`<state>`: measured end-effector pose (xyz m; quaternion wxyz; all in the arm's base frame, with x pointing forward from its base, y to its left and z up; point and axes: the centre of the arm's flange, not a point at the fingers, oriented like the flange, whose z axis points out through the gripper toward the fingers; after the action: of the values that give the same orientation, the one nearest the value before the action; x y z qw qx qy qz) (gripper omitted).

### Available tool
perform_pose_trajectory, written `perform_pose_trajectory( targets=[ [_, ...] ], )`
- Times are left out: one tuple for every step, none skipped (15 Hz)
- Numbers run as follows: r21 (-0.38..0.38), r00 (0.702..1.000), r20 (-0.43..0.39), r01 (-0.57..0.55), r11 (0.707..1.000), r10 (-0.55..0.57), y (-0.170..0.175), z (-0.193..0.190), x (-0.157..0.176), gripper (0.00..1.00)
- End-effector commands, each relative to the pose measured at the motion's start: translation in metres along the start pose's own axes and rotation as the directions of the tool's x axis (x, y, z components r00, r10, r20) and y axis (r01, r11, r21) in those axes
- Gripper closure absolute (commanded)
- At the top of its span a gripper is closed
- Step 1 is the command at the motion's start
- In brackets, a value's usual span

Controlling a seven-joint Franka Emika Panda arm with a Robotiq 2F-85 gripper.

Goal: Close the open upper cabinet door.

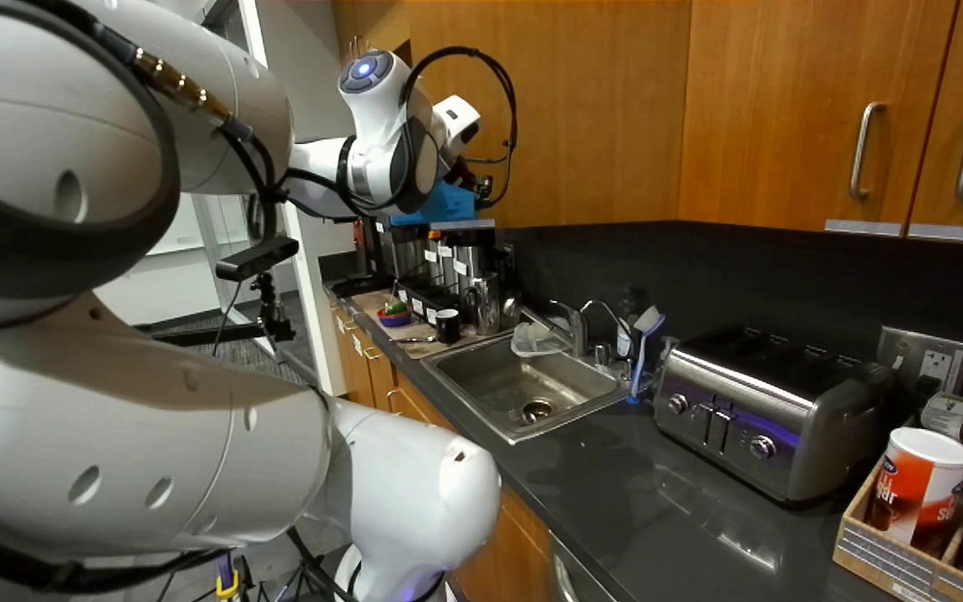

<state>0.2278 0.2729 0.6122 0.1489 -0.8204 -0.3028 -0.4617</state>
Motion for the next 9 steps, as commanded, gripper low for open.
perform_pose_trajectory(
  targets=[
    [-0.031,1.0,-0.006,-0.011,0.999,0.011,0.002,0.016,0.021,0.96],
    [-0.034,1.0,-0.005,-0.011,0.999,0.011,0.003,0.018,0.022,0.96],
    [-0.035,1.0,-0.001,-0.011,0.999,0.011,0.002,0.021,0.022,0.96],
    [-0.036,1.0,0.004,-0.011,0.999,0.011,0.001,0.022,0.021,0.96],
    [-0.036,1.0,0.006,-0.01,0.999,0.01,-0.001,0.024,0.019,0.96],
    [-0.037,1.0,0.009,-0.009,0.999,0.01,-0.002,0.026,0.019,0.96],
    [-0.036,1.0,0.01,-0.011,0.999,0.012,-0.003,0.028,0.019,0.96],
    [-0.033,1.0,0.011,-0.015,0.999,0.015,-0.004,0.029,0.019,0.96],
    [-0.033,1.0,0.01,-0.016,0.999,0.017,-0.005,0.031,0.019,0.96]
  ],
)
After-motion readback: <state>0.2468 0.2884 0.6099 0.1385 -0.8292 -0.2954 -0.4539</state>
